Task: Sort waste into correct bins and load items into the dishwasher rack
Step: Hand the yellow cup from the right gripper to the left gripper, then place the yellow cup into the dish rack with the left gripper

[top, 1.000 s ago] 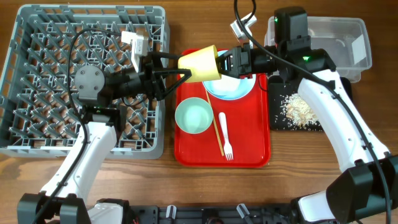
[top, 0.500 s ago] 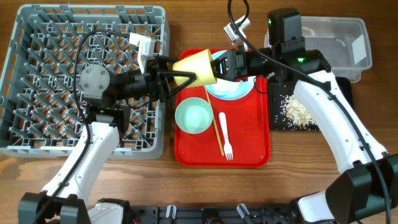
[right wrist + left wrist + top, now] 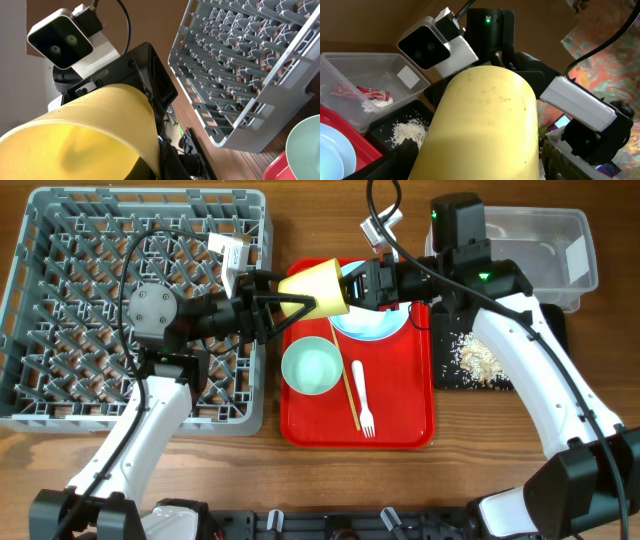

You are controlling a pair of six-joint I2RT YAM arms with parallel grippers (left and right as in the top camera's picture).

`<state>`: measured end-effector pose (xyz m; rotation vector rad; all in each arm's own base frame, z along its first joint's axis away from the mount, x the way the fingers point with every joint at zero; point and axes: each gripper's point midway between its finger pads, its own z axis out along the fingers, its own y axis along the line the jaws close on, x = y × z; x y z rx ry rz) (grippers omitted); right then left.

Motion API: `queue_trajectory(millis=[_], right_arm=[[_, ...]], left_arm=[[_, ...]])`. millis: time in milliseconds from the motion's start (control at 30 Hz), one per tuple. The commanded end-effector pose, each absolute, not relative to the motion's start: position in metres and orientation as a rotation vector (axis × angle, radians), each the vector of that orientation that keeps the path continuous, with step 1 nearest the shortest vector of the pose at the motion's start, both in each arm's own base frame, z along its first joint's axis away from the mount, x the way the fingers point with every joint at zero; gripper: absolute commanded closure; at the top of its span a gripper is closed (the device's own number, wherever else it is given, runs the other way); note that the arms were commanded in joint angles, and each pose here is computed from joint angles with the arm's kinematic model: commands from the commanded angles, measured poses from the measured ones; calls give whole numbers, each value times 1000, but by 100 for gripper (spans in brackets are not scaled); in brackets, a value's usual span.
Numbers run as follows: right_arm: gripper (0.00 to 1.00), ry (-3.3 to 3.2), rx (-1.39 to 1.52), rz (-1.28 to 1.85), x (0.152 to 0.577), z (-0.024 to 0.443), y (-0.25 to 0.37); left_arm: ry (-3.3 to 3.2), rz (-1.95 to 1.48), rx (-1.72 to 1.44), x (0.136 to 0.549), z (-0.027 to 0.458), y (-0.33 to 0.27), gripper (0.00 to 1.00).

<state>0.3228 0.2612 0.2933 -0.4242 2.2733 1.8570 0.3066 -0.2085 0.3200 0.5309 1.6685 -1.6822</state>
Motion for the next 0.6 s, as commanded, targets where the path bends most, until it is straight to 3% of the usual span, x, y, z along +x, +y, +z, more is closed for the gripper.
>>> queue_trajectory(millis=[0,267,433,567], right_arm=[[96,2263,-409,1888,327,293,255],[96,2264,-402,1888,328,293,253],[96,2268,-398,1889,327,292,253],[96,2269,-398,1890,327,292,253]], left_arm=[[1666,-1685,546,307,321,-210,20],[1665,-1684,545,307,321,-210,23],[1651,-1664,562,308,321,-210,38],[1649,-1657,546,310,321,-210,42]])
